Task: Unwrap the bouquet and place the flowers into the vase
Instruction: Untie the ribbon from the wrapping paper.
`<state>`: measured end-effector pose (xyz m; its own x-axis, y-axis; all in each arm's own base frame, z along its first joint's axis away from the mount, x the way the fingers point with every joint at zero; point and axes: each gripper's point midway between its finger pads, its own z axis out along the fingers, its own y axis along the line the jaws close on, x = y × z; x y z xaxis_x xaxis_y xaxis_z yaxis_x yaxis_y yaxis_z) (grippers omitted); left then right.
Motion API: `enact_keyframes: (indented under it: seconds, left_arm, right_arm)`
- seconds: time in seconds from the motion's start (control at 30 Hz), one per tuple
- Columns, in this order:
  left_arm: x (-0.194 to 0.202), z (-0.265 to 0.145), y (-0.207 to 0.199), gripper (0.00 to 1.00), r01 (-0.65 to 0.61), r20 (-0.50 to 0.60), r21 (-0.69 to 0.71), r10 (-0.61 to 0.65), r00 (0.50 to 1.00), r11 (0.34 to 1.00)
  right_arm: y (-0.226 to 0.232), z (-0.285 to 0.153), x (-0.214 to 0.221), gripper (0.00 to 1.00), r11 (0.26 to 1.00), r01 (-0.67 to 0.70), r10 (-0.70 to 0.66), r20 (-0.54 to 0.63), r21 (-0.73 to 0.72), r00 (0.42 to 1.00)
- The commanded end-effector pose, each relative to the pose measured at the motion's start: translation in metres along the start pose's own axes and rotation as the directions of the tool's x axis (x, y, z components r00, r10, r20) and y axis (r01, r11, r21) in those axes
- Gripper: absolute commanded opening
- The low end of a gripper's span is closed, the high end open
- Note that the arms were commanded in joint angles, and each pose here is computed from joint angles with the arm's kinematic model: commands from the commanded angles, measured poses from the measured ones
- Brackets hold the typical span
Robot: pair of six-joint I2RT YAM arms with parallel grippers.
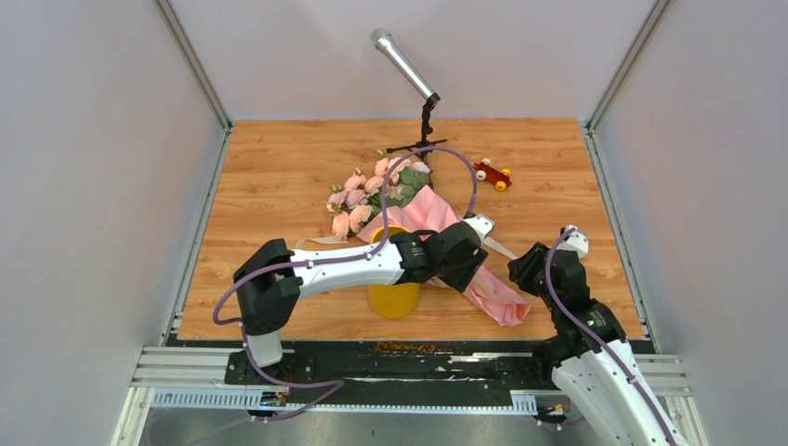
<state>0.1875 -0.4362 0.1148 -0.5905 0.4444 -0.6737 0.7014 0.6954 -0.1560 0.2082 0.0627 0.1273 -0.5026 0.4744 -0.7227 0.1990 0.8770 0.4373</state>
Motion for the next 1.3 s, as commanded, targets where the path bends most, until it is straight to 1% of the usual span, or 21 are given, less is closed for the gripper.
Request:
enact_keyframes:
  seconds: [0.0,0.3,0.5,0.63,0.73,0.83,1.07,1.2,1.27]
  left_arm:
    - [0.003,0.005,0.001,0.59,-0.006,0.004,-0.019,0.006,1.000,1.000]
    - [-0.023,-0.022,-0.002,0.61,-0.043,0.058,-0.034,0.045,0.997,0.998]
    - [-0.046,-0.041,-0.017,0.61,-0.081,0.107,-0.020,0.082,0.991,0.997]
    - [-0.050,-0.044,-0.024,0.62,-0.092,0.110,-0.008,0.093,0.990,0.996]
    - [-0.043,-0.036,-0.029,0.61,-0.089,0.093,0.016,0.087,0.992,0.996]
    - [-0.026,-0.023,-0.030,0.60,-0.080,0.052,0.034,0.078,0.996,0.996]
    - [-0.010,-0.002,-0.036,0.57,-0.074,0.025,0.072,0.072,0.997,0.995]
    - [-0.002,0.008,-0.034,0.56,-0.090,-0.005,0.058,0.090,0.996,0.994]
    - [0.003,0.011,-0.027,0.56,-0.090,-0.016,0.027,0.091,0.996,0.996]
  right_arm:
    - [0.010,0.000,-0.004,0.34,0.999,-0.024,0.025,0.014,-0.048,1.000]
    - [0.016,0.003,0.000,0.34,0.997,-0.019,0.018,-0.010,-0.076,1.000]
    - [0.018,0.005,0.002,0.35,0.996,-0.017,0.015,-0.021,-0.082,1.000]
    - [0.018,0.007,0.005,0.35,0.996,-0.014,0.011,-0.032,-0.083,0.999]
    - [0.017,0.007,0.005,0.35,0.997,-0.014,0.011,-0.034,-0.082,0.999]
    - [0.018,0.007,0.005,0.35,0.996,-0.014,0.011,-0.034,-0.084,0.999]
    - [0.017,0.007,0.007,0.35,0.996,-0.017,0.014,-0.034,-0.086,0.999]
    - [0.017,0.006,0.008,0.35,0.996,-0.017,0.014,-0.037,-0.089,0.999]
    - [0.017,0.006,0.008,0.35,0.996,-0.019,0.015,-0.037,-0.091,0.999]
